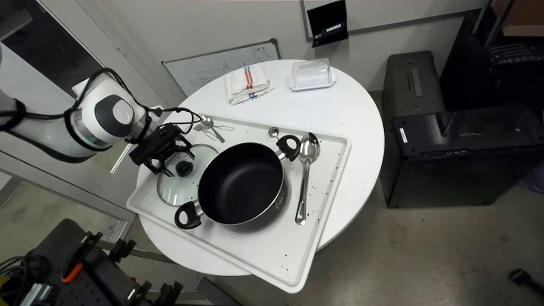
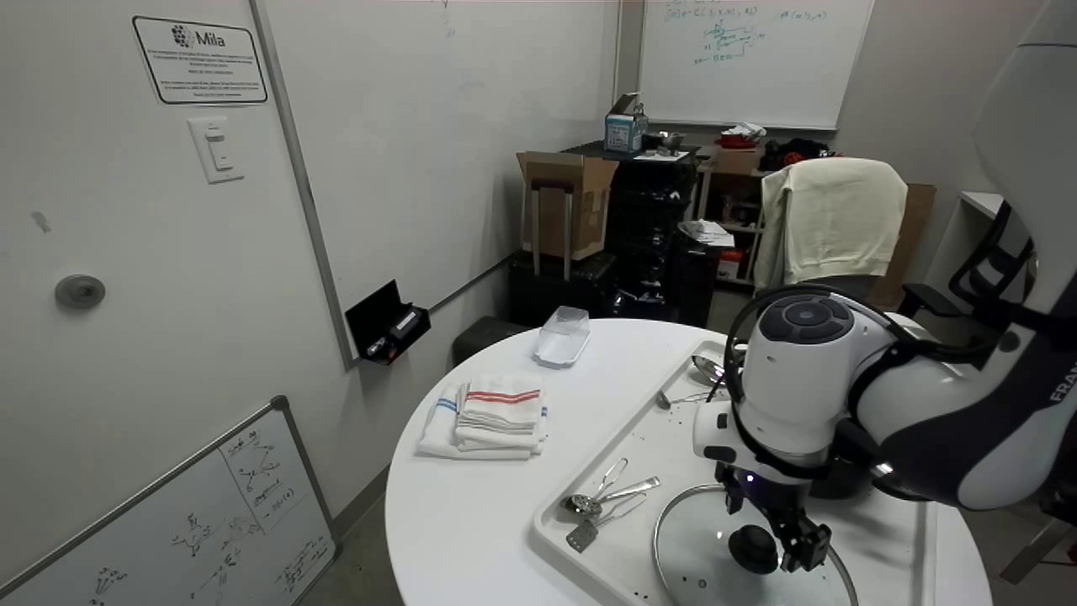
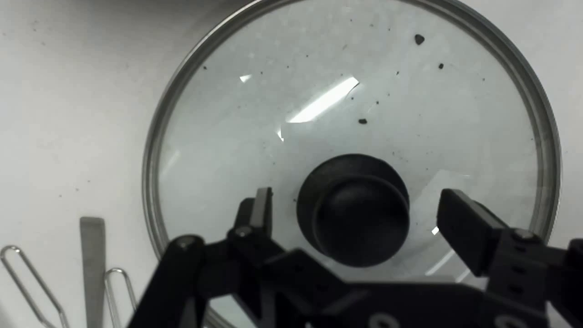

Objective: Put the glass lid on the black pot.

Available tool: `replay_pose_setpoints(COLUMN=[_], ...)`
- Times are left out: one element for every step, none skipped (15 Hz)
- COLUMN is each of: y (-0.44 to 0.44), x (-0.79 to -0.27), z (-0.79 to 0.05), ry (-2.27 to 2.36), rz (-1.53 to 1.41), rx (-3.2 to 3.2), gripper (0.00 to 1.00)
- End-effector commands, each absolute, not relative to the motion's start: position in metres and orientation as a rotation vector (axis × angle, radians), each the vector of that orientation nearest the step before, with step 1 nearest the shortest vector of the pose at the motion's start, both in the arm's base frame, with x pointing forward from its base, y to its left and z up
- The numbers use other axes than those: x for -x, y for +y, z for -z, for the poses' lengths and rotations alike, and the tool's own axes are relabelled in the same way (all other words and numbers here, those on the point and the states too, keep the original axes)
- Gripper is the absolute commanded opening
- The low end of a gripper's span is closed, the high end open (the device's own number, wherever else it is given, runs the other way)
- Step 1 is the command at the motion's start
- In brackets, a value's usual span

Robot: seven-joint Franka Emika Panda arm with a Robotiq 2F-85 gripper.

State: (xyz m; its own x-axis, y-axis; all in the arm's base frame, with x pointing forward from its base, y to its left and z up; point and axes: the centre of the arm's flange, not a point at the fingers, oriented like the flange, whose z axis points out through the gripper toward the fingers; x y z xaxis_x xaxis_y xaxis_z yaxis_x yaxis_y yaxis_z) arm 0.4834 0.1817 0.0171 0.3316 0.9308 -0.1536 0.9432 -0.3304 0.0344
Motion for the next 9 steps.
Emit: replay_pose_setpoints(y=[0.1856, 0.1859, 0.1862, 0.1865, 0.1868, 0.187, 0.187, 0.187, 0.1871], x=[-0.4868, -0.4874, -0.4877, -0.4876, -0.4877, -0.4878, -0.4878, -0.4878, -0.4876], z=[-0.013, -0.0131, -0.0133, -0.0134, -0.0134, -0.0137, -0.0139, -0.0145, -0.0161], ry=[1.737, 1.737, 1.737, 1.739, 1.739, 1.74, 1.74, 1.74, 1.741], rz=[0.121, 0.118, 0.117, 0.117, 0.117, 0.116, 0.116, 0.116, 0.119], rx=[-2.449, -2.449, -2.449, -2.448, -2.447, -2.447, -2.448, -2.449, -2.453], gripper=[0.61, 0.52, 0.45, 0.36, 0.28, 0.25, 0.25, 0.25, 0.25])
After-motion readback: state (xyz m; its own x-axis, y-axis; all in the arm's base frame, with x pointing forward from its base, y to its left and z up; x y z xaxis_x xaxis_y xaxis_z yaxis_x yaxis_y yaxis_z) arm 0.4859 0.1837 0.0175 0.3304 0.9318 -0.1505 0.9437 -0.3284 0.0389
